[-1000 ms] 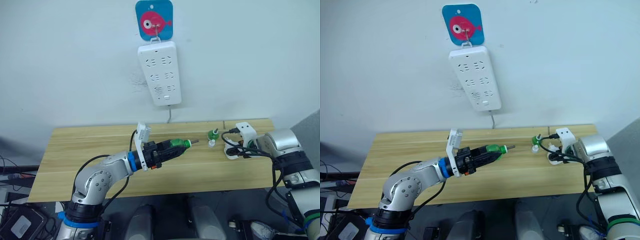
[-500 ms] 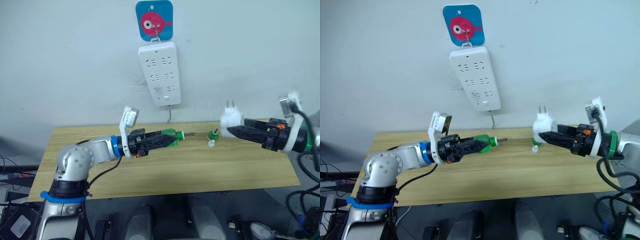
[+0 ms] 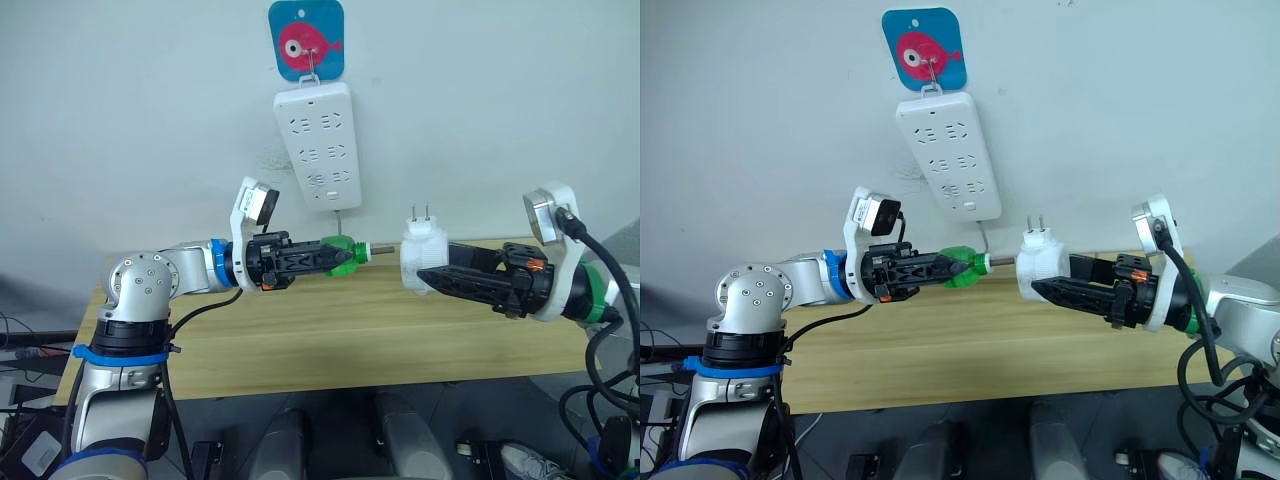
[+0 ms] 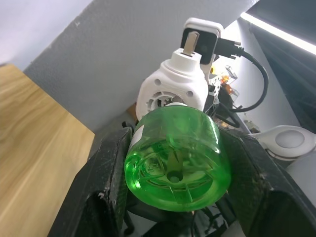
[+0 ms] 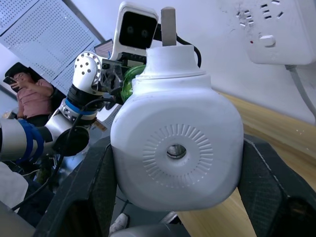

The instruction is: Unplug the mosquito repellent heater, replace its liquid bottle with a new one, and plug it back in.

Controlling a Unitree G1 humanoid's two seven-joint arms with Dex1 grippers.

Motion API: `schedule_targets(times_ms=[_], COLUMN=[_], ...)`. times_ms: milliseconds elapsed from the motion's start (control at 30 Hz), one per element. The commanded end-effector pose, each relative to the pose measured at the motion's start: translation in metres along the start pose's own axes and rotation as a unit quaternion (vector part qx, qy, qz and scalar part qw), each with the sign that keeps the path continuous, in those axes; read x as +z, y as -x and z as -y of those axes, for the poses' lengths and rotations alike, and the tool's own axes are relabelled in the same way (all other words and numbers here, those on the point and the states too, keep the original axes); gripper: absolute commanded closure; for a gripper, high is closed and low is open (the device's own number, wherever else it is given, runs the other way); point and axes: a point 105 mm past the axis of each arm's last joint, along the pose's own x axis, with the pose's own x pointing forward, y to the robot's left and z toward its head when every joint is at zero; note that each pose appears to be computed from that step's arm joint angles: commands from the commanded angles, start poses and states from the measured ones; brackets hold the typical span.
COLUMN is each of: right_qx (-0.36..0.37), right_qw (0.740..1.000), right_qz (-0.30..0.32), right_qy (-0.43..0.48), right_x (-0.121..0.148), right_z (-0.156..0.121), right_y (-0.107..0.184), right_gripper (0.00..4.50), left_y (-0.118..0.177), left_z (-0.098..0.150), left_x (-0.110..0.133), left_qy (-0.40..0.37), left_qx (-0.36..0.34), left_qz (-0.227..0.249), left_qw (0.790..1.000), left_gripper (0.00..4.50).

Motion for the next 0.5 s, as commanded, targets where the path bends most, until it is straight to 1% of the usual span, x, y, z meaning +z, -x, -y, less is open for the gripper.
schedule_targets(times_ms=[33,333,500], right_qx=[0.013,0.029,0.032], right_qw=[1.0,0.999,0.999], right_qz=[0.019,0.019,0.023], right_qy=[0.014,0.0,-0.017], right_x=[0.0101,0.0118,0.0121], right_z=[-0.0085,-0.0149,-0.0159], right_y=[-0.0031,-0.0069,-0.0031], right_gripper=[1.55,1.55,1.55], left_y=[-0.003,-0.0047,-0.0052], left_z=[0.0133,0.0125,0.0107], left_x=[0.0019,-0.0021,-0.0028], left_qy=[-0.024,-0.027,-0.025], left_qx=[-0.021,-0.02,-0.018], left_qz=[-0.012,-0.018,-0.015], left_qw=[0.999,0.999,0.999], left_gripper=[2.14,2.14,2.14])
